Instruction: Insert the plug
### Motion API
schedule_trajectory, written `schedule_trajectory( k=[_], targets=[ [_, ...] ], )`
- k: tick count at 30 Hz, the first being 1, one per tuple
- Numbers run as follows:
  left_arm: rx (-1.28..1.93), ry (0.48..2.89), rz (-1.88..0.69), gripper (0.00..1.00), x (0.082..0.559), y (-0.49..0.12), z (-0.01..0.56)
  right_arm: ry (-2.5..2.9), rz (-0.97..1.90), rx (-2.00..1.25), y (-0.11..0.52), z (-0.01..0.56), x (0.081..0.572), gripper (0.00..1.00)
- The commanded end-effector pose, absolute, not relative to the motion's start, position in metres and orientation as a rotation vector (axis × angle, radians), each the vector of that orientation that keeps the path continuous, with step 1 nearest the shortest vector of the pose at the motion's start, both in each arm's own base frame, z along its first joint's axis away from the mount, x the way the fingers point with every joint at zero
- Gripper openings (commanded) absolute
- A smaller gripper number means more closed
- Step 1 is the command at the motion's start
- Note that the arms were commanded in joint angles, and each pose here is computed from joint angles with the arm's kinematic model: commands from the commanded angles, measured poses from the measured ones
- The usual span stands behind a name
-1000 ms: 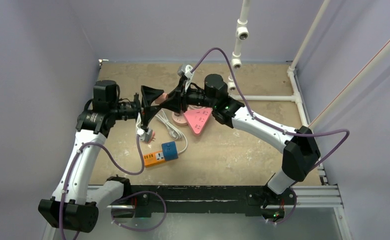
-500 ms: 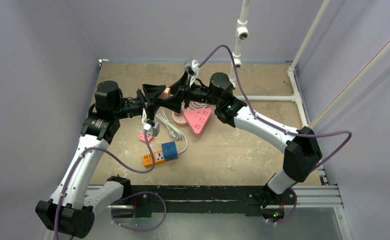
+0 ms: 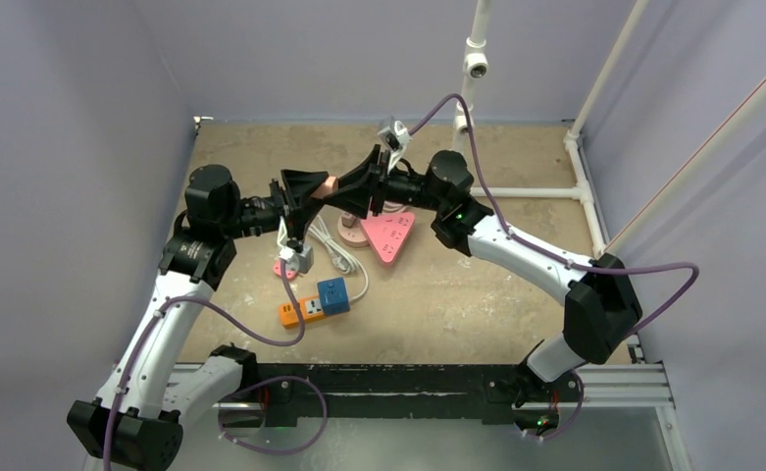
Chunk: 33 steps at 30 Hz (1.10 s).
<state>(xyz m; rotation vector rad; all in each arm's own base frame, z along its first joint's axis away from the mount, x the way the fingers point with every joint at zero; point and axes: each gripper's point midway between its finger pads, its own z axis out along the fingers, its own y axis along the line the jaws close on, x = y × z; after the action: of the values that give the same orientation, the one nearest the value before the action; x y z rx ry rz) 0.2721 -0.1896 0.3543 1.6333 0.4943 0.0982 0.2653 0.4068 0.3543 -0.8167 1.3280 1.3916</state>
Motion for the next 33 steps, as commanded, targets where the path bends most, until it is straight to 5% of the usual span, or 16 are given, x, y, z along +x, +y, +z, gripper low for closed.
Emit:
schedule_trajectory(
  k=[1,3,6,8,10,13,18,25,33],
  targets=[
    [1.652,0.442,0.04,0.0,0.254,-0.196,0.351,1.227,1.416,-0.813,0.398,0.382,0.259,0.44],
    [1.656,0.438,0.025,0.0,0.251,-0.197,0.349,1.222,1.424,-0.814,0.399,0.383,0.26,0.55],
    [1.659,0.434,0.02,0.0,0.251,-0.198,0.346,1.223,1.43,-0.819,0.4,0.383,0.262,0.6],
    [1.66,0.437,0.017,0.0,0.251,-0.198,0.345,1.215,1.437,-0.826,0.401,0.383,0.26,0.53],
    [1.661,0.444,0.003,0.0,0.251,-0.199,0.343,1.214,1.44,-0.826,0.401,0.382,0.26,0.34],
    [1.658,0.485,-0.057,0.46,0.25,-0.201,0.336,1.261,1.396,-0.786,0.398,0.376,0.27,0.01],
    [1.461,0.941,-0.291,0.89,0.29,-0.2,0.311,1.416,1.067,-0.69,0.375,0.355,0.321,0.0],
    [0.962,1.673,-0.454,0.91,0.382,-0.185,0.237,1.581,0.627,-0.517,0.306,0.33,0.362,0.0],
    [0.85,1.994,-0.52,0.95,0.412,-0.216,0.16,1.589,0.507,-0.393,0.27,0.332,0.362,0.0]
  ],
)
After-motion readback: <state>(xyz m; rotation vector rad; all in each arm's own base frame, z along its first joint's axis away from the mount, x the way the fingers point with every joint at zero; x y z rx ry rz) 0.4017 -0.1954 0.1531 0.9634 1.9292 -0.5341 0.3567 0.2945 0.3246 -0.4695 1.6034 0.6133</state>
